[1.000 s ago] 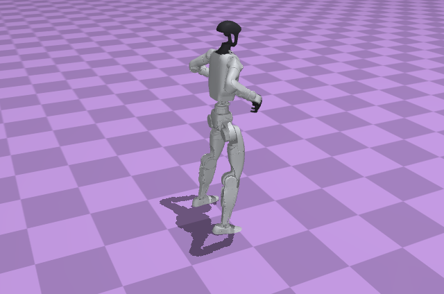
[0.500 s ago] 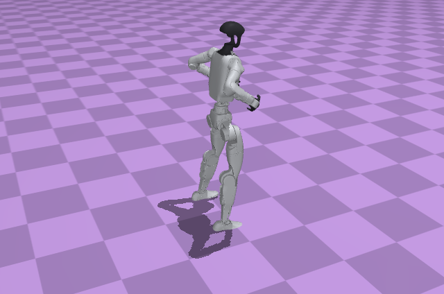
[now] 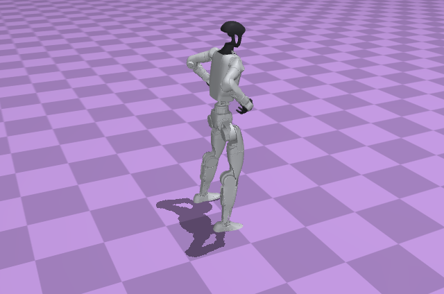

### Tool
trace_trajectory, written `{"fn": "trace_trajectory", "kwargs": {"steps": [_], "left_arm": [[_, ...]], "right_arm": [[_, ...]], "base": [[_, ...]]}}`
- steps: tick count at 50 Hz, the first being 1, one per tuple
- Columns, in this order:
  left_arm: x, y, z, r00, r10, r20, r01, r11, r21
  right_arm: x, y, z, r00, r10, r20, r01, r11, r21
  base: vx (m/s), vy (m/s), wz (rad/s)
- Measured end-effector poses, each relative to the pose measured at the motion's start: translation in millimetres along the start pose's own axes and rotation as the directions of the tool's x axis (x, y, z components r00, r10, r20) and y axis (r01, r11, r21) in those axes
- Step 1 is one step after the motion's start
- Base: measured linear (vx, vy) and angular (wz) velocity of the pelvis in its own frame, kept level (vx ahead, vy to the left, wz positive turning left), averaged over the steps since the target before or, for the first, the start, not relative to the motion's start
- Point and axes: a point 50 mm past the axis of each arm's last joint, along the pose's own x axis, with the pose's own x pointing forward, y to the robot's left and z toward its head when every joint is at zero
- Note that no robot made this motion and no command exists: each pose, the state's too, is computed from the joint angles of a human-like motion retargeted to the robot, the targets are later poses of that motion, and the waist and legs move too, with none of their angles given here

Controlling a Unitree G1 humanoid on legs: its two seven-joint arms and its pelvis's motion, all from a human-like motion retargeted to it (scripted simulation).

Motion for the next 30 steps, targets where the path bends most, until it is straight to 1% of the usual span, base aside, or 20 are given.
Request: {"fn": "trace_trajectory", "kwargs": {"steps": [2,3,5,8,10,12,15,16,17,18,19,20,21,23,25,27,30], "left_arm": [[6,-12,0,0.996,-0.08,0.04,0.082,0.996,-0.042],[10,-18,1,0.99,-0.101,0.094,0.11,0.99,-0.088],[17,-24,7,0.969,-0.075,0.237,0.119,0.977,-0.178],[21,-25,8,0.943,0.003,0.334,0.099,0.952,-0.288],[20,-25,5,0.944,-0.008,0.33,0.119,0.941,-0.318],[16,-22,3,0.95,0.002,0.312,0.101,0.943,-0.316],[9,-15,9,0.968,-0.01,0.252,0.073,0.968,-0.241],[7,-4,17,0.961,0.091,0.262,-0.038,0.979,-0.199],[5,2,23,0.957,0.136,0.258,-0.098,0.983,-0.155],[3,3,24,0.976,0.075,0.204,-0.055,0.993,-0.101],[0,7,27,0.982,0.071,0.175,-0.06,0.996,-0.065],[-2,13,32,0.982,0.094,0.163,-0.089,0.995,-0.036],[-4,18,38,0.977,0.118,0.177,-0.116,0.993,-0.019],[-5,26,54,0.964,0.145,0.223,-0.153,0.988,0.019],[-2,26,69,0.953,0.125,0.275,-0.14,0.99,0.036],[4,18,83,0.95,0.052,0.307,-0.082,0.993,0.086],[11,4,96,0.946,-0.065,0.318,0.015,0.987,0.157]], "right_arm": [[6,12,6,0.996,0.083,0.031,-0.083,0.997,-0.004],[10,18,10,0.991,0.117,0.068,-0.117,0.993,-0.001],[17,28,21,0.976,0.143,0.164,-0.146,0.989,0.002],[20,30,28,0.97,0.103,0.222,-0.105,0.994,-0.003],[19,28,25,0.974,0.086,0.208,-0.087,0.996,-0.004],[17,25,24,0.979,0.069,0.19,-0.066,0.998,-0.018],[14,23,29,0.989,0.082,0.127,-0.069,0.992,-0.103],[12,18,35,0.992,0.027,0.123,-0.006,0.986,-0.167],[10,16,40,0.994,0.0,0.11,0.025,0.974,-0.223],[8,15,41,0.998,0.026,0.061,-0.009,0.965,-0.264],[6,12,42,1.0,0.012,0.019,-0.006,0.952,-0.305],[2,8,44,1.0,-0.021,-0.018,0.013,0.937,-0.348],[0,3,46,0.998,-0.056,-0.015,0.047,0.931,-0.363],[-4,-5,54,0.994,-0.108,0.029,0.111,0.927,-0.357],[-5,-10,61,0.988,-0.131,0.086,0.152,0.938,-0.313],[-3,-9,68,0.986,-0.095,0.14,0.128,0.958,-0.258],[3,-4,74,0.986,-0.008,0.167,0.045,0.975,-0.219]], "base": [[0.01,0.05,-0.03],[0.0,0.0,0.0],[0.0,0.0,0.0],[0.0,0.0,0.0],[0.0,0.0,0.0],[0.0,0.0,0.0],[0.0,0.0,0.0],[0.0,0.0,0.0],[0.0,0.0,0.0],[0.0,0.0,0.0],[0.0,0.0,0.0],[0.0,0.0,0.0],[0.0,0.0,0.0],[0.0,0.0,0.0],[0.0,0.0,0.0],[0.0,0.0,0.0],[0.0,0.0,0.0]]}}
